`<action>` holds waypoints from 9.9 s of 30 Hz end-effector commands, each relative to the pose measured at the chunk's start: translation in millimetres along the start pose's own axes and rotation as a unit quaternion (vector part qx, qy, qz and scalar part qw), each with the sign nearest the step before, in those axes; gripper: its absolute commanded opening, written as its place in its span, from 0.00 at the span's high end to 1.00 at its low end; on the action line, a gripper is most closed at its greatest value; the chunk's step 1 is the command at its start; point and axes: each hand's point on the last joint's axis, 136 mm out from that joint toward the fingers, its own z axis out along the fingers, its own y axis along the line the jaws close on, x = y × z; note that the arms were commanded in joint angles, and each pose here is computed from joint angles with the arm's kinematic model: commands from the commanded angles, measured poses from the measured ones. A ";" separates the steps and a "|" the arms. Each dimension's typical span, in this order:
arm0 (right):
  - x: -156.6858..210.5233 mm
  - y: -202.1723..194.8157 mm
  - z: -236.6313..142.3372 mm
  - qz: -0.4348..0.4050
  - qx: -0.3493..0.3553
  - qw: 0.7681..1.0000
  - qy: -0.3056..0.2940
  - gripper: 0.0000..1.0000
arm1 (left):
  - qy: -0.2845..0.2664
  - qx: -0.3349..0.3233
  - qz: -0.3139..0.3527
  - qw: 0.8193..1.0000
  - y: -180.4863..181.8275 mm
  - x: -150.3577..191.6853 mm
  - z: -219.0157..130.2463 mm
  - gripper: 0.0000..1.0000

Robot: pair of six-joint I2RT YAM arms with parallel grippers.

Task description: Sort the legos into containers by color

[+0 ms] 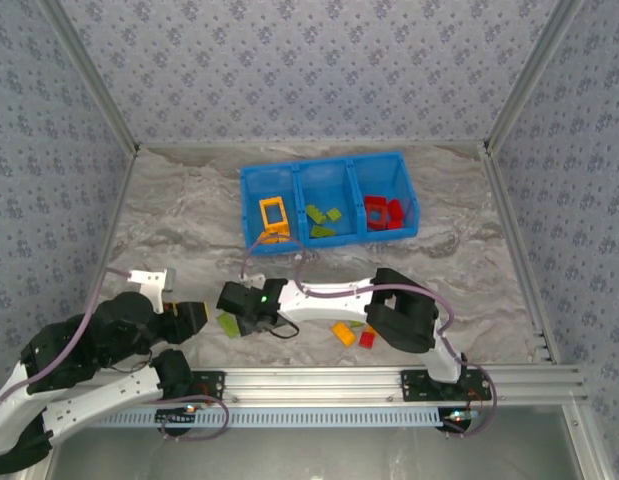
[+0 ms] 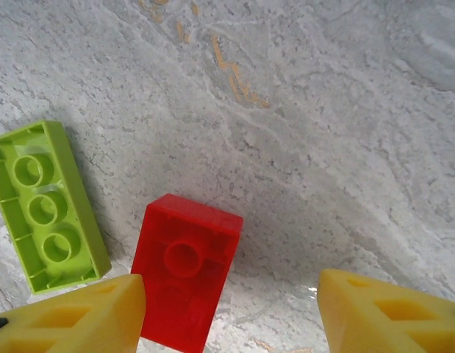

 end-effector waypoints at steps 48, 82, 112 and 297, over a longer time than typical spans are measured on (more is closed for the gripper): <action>-51.7 -218.7 -141.4 0.090 0.143 0.974 -0.149 0.75 | 0.028 0.093 0.055 0.994 -139.1 -33.4 109.7 0.49; -159.3 -433.6 -42.7 0.221 0.239 0.945 -0.031 0.49 | -0.002 0.097 0.062 0.993 -224.4 -40.1 188.4 0.49; 34.9 -281.2 -313.1 0.113 -0.075 0.936 -0.325 0.42 | 0.192 -0.067 -0.152 0.967 -226.3 70.5 323.1 0.23; 129.0 -225.6 -57.9 0.291 0.004 0.956 0.035 0.40 | 0.105 0.138 0.048 0.984 -146.4 35.4 104.5 0.41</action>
